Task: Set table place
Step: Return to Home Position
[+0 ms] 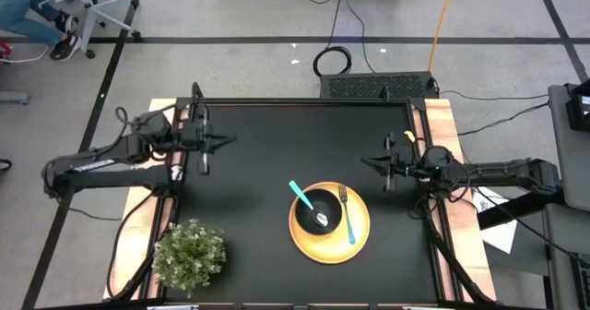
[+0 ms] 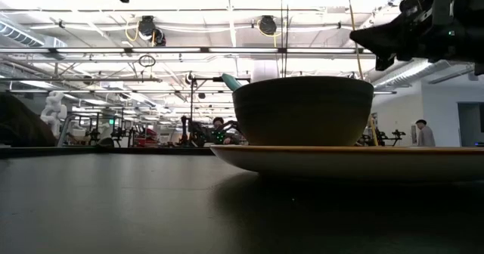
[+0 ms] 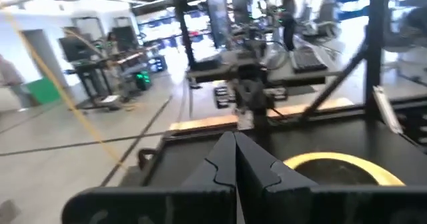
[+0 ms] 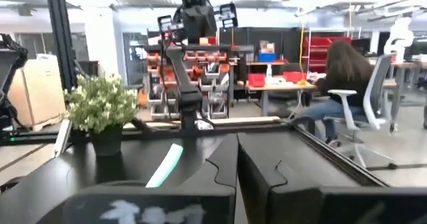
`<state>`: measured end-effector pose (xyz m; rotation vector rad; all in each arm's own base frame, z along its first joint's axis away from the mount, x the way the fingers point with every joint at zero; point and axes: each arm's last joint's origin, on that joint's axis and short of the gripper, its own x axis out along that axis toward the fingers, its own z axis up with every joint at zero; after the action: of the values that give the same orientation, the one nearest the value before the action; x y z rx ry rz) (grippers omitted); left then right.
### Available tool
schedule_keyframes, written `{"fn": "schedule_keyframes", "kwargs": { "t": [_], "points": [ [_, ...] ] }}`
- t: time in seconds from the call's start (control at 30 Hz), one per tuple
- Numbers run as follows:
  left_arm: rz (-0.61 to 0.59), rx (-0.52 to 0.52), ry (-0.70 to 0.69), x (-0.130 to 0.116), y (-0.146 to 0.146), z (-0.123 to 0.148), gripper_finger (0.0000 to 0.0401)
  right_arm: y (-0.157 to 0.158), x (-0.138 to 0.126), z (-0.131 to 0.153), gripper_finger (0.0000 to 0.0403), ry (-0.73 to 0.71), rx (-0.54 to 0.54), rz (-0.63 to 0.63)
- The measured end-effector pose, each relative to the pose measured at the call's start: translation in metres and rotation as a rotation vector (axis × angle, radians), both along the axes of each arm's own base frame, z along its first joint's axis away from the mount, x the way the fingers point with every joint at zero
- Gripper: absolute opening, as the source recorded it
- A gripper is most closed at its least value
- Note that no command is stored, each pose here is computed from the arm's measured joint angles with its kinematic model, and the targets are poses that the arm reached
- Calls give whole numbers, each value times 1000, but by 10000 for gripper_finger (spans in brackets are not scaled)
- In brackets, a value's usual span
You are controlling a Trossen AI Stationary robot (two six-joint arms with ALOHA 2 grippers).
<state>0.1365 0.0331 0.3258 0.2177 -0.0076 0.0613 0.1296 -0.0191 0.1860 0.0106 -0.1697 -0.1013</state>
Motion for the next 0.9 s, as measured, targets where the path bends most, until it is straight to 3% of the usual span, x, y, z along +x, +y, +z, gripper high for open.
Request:
{"fn": "schedule_keyframes", "kwargs": {
  "t": [0.2,0.37,0.63,0.9],
  "points": [
    [36,-47,-65,-12,8,24,0,-9,3,8,0,81,5,-64],
    [31,4,-37,-34,1,30,0,-12,3,8,0,104,10,-81],
    [-91,29,-77,-56,-12,17,0,-9,-4,1,0,86,21,-28],
    [-128,-33,-52,-53,-12,-13,0,-6,-8,6,0,46,24,28]
  ]
}}
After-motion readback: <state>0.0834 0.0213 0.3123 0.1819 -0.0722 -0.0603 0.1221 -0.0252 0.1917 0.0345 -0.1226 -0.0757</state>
